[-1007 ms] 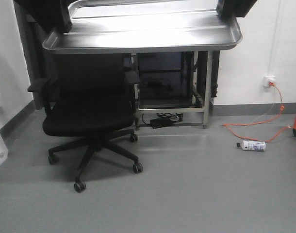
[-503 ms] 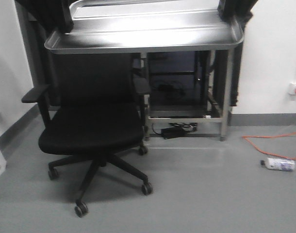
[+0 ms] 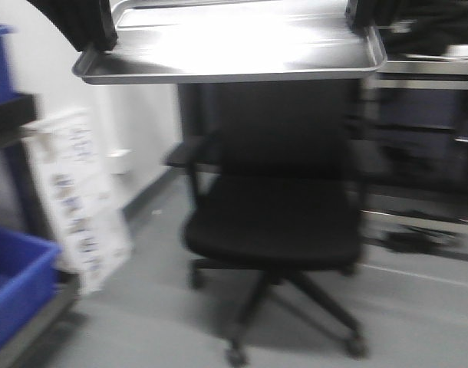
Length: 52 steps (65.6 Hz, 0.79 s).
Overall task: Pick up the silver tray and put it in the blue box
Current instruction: 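Hold the tray raised in both grippers while the base drives to the blue bin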
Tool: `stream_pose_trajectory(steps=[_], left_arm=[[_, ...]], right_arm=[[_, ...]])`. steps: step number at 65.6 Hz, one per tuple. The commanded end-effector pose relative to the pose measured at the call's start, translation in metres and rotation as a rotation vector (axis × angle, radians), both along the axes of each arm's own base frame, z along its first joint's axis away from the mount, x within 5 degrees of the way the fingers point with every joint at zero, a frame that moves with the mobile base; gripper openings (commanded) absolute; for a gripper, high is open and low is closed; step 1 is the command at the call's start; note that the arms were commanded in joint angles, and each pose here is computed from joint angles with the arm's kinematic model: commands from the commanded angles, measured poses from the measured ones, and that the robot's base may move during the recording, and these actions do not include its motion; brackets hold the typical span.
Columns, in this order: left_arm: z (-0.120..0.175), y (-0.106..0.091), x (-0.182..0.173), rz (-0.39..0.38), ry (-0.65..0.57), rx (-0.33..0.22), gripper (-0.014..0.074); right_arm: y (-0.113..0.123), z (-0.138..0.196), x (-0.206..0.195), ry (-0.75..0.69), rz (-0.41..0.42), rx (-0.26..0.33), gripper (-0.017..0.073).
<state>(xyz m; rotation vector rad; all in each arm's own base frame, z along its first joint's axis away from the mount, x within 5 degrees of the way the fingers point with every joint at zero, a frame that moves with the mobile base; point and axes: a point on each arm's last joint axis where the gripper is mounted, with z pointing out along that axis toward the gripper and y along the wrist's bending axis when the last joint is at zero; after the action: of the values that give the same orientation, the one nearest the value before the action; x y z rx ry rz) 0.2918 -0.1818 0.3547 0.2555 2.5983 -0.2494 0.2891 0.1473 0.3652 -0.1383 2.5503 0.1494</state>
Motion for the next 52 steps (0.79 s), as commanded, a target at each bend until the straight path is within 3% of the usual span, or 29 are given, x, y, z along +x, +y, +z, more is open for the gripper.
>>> stream_pose_trajectory(steps=[1, 52], left_arm=[[0.0279, 0.0008, -0.0085, -0.028, -0.101, -0.058, -0.0105], [0.0278, -0.0001, -0.0091, -0.029, -0.094, -0.069, -0.0105]], right_arm=[[-0.0028, 0.0259, -0.0044, -0.126, 0.029, 0.042, 0.0059], [-0.0028, 0.0259, -0.0044, -0.126, 0.029, 0.042, 0.0059]])
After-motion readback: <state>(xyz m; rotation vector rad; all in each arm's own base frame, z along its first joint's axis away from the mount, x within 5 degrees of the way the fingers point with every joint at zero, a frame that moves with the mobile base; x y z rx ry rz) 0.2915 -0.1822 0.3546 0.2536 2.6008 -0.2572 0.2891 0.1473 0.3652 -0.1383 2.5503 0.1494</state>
